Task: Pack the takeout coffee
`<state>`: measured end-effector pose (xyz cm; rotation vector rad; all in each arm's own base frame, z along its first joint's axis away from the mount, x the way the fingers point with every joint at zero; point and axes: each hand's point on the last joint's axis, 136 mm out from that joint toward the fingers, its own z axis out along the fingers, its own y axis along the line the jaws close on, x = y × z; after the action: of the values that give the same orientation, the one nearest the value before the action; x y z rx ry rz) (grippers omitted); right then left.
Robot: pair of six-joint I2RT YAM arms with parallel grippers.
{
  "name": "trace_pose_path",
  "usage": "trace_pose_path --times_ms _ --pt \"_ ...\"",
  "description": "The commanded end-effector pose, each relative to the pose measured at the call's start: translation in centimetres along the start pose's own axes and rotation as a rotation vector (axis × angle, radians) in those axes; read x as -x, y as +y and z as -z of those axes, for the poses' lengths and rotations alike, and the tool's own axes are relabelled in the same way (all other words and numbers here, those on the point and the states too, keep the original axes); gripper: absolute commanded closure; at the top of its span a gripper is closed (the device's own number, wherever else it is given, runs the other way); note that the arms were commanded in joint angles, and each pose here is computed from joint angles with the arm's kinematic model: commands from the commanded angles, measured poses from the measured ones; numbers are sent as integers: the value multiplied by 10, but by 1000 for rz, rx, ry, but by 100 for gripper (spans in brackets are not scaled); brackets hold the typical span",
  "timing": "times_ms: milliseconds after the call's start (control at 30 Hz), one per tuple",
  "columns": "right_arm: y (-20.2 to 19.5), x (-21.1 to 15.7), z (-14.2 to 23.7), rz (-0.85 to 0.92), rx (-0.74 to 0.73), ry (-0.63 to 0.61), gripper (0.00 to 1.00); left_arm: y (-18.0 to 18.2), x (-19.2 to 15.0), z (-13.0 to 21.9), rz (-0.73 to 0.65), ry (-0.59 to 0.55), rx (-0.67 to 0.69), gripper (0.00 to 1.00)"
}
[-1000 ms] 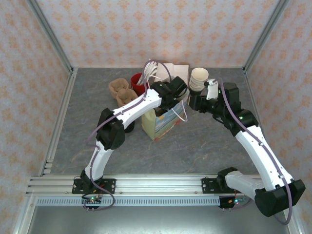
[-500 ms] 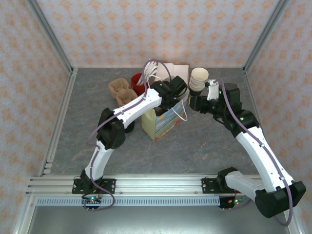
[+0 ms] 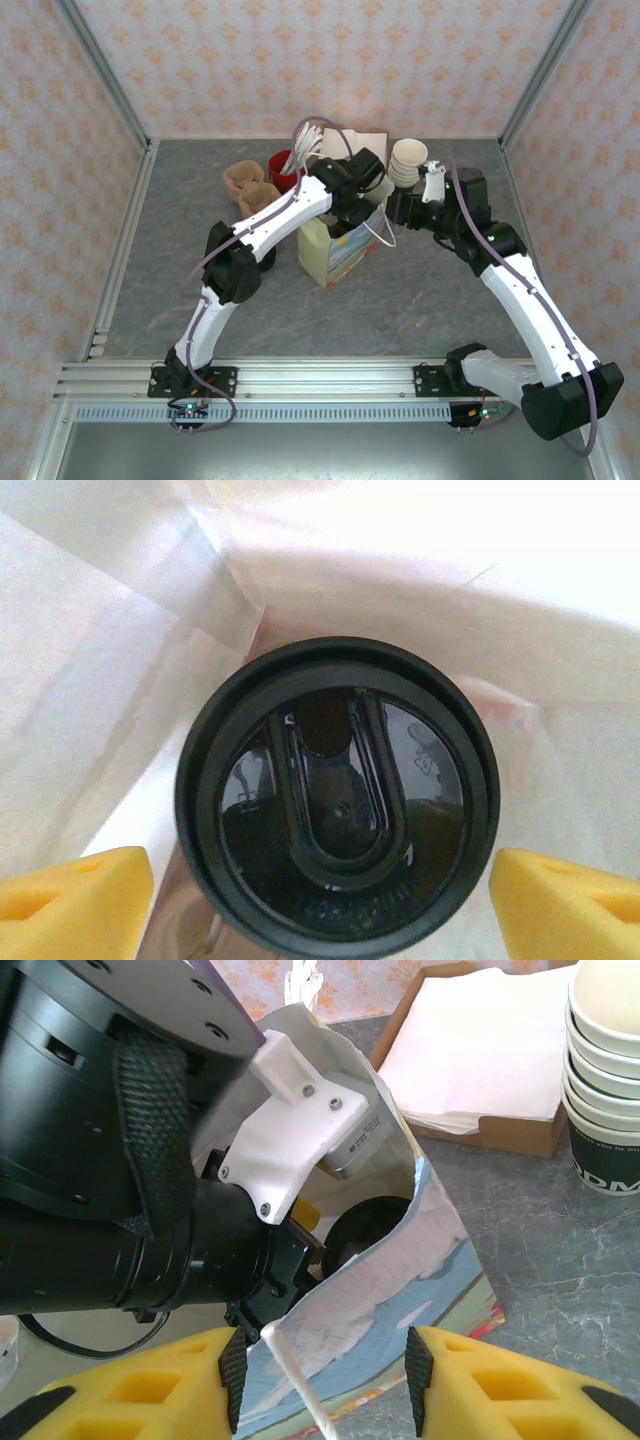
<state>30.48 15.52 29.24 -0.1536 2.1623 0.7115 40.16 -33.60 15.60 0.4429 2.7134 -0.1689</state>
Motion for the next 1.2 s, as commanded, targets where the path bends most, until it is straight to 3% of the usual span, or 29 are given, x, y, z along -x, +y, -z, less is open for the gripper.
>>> trace_pose_path --times_ms 0,433,1167 --pt "10 20 9 -4 22 -61 52 4 8 27 7 -34 -1 10" --pt "0 36 -4 -195 -61 -26 38 5 12 54 39 -53 -13 6" --pt "-15 1 -28 -261 -159 138 39 7 10 82 107 -76 -32 7"
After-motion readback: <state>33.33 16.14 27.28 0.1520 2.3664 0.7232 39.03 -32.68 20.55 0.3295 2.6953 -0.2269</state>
